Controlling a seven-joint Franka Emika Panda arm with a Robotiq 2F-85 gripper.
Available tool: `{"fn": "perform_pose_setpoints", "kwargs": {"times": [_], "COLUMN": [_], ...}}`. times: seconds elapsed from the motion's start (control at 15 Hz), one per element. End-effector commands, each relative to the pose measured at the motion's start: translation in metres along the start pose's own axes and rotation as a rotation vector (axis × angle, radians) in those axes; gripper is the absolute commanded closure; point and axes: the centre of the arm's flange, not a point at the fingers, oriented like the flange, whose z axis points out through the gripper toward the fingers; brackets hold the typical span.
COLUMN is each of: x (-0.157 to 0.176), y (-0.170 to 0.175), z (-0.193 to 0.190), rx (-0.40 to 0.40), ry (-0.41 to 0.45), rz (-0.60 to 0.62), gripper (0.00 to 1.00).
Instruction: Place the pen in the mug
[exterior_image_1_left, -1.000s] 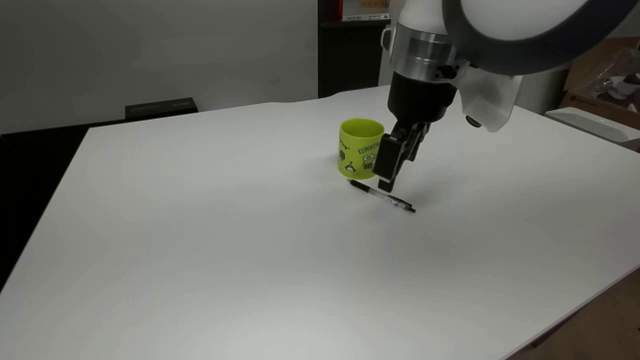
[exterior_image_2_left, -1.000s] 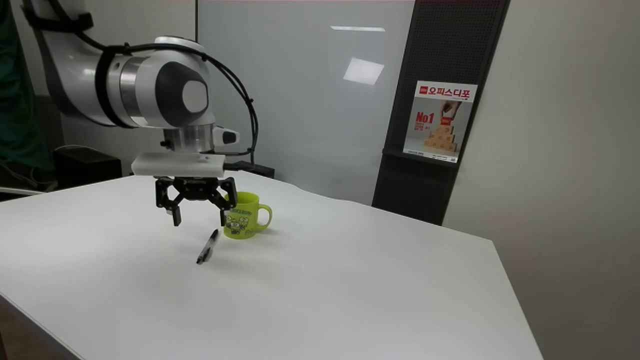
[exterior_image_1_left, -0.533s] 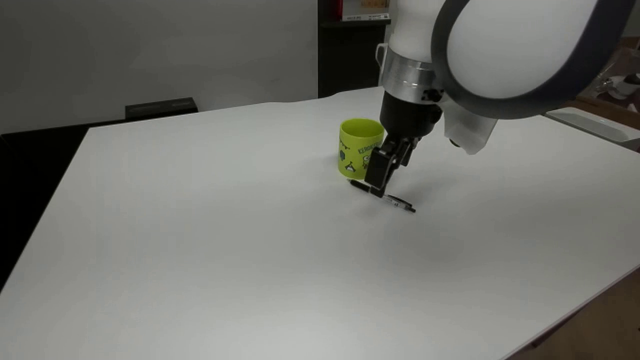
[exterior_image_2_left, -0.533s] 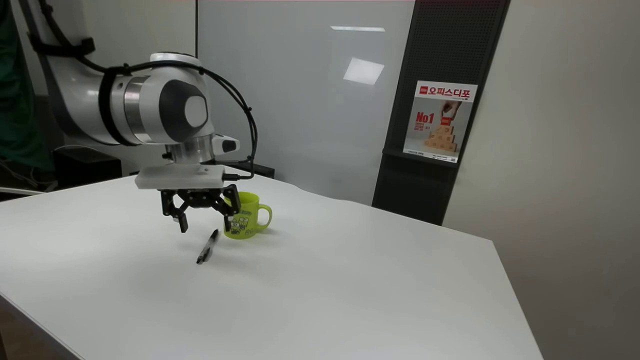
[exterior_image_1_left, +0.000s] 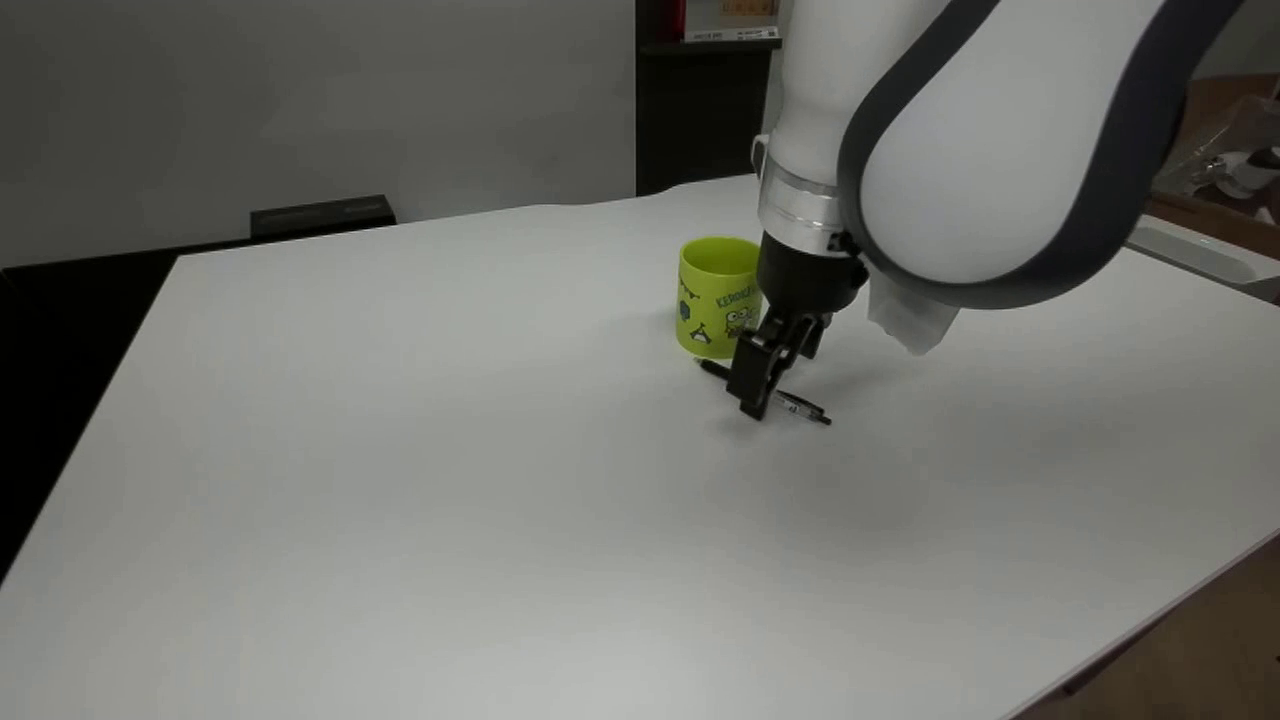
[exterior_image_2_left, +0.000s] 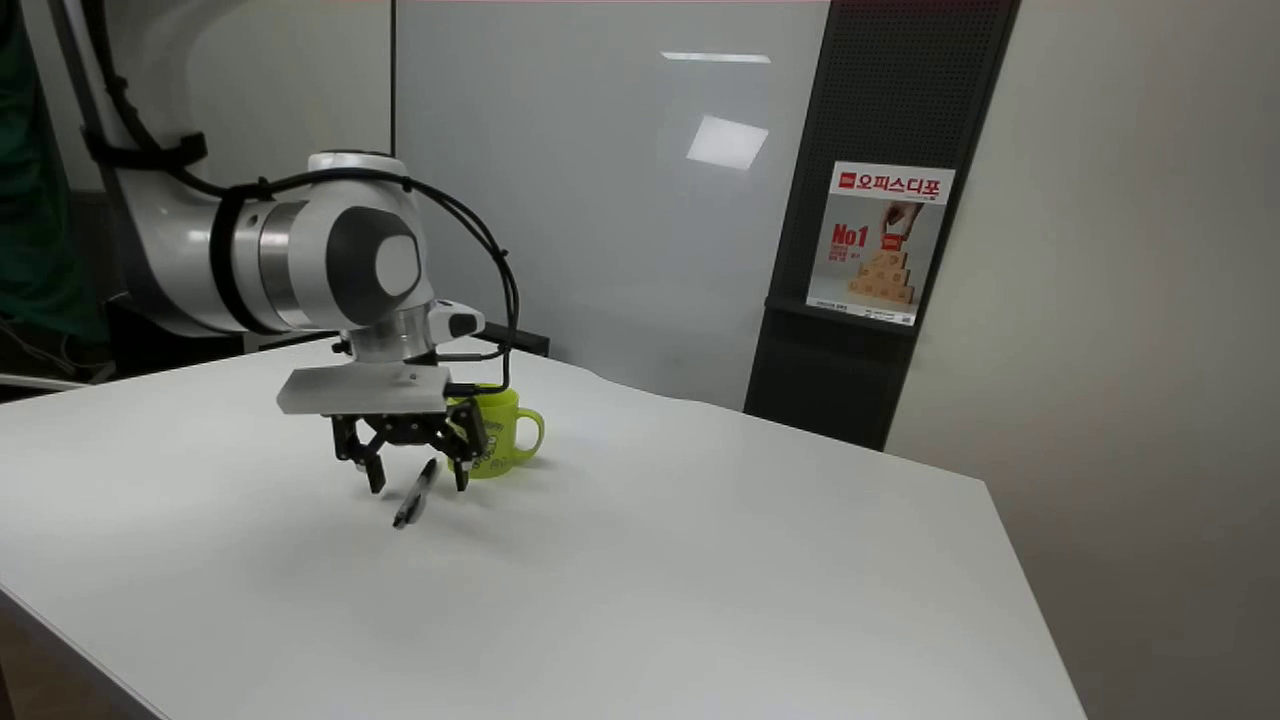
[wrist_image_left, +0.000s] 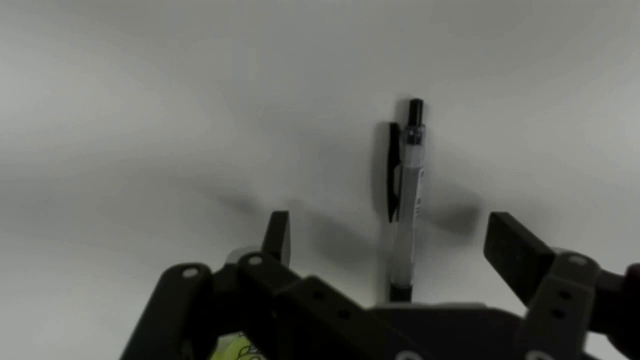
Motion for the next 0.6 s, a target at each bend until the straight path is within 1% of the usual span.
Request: {"fn": "perform_pose_setpoints", "kwargs": {"times": [0.0,0.07,0.13,0.2,0.33,0.4,0.53], "x": [0.0092,0.0097,0.0100,0.0109,0.0122,0.0127,0.0137], "y": [-0.0076,-0.0087,-0.0097,-0.0113,-0.0134,-0.0143,-0.0137], "z": [0.0107,0.0121,0.0128,0.0115,0.0093,0.0081,0.0050], "rx": [0.008,0.014,0.019,0.024,0.035,0.041,0.057], "ry": [0.000,-0.001,0.000,0.003,0.008,0.011,0.018], "rz": [0.031,0.032,0.036,0.035,0.041,0.045,0.056], "gripper": [0.25,0.26,0.32,0.40,0.53,0.61,0.73]}}
